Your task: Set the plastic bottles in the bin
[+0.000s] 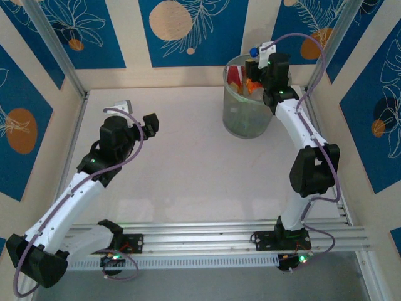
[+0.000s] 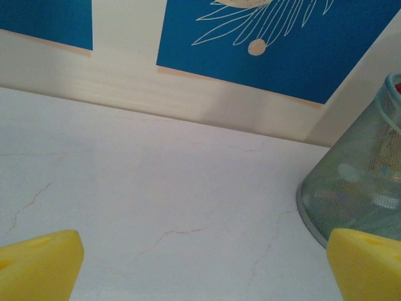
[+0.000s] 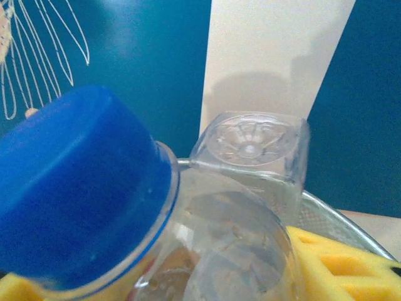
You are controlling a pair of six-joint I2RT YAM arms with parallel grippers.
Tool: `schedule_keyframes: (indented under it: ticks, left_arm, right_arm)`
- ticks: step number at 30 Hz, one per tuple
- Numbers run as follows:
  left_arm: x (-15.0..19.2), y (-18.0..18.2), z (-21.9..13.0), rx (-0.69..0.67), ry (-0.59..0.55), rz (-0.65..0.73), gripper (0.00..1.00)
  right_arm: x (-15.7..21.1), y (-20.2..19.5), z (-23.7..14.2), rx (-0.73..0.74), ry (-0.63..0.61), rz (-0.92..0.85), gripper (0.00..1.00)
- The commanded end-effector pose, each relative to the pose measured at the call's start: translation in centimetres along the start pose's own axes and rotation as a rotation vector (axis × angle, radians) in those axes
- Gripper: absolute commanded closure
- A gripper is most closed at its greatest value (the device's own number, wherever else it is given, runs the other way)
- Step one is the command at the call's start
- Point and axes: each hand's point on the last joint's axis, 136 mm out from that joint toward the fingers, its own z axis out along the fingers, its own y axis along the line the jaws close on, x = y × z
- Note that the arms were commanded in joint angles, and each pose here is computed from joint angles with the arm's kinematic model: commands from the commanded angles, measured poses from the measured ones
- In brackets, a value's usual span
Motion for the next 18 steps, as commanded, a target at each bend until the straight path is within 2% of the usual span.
schedule_keyframes:
  ticks: [1,5,14,18]
  left_arm:
    - [-1.0,0.0,-0.2,0.006,-0.021,-0.015,0.01]
    - [-1.2,0.0,-0.4,0.006,-0.025,-0.015,0.00]
    - [-1.0,0.2,-0.6,0.001,-0.024,-0.009,0.00]
    - [-1.2,0.1,-0.6,0.007,-0.027,-0.005,0.00]
  right_arm:
    - [8.4,-0.9,-0.6,0.069,0.353,0.024,0.51]
    - [9.0,-0.8,-0.5,0.046,0.436,0.105,0.51]
    - [11.2,0.3,0.2,0.000,0.439,0.205,0.52]
    - [12.6,-0.1,-0.2,0.044,0.457,0.202,0.51]
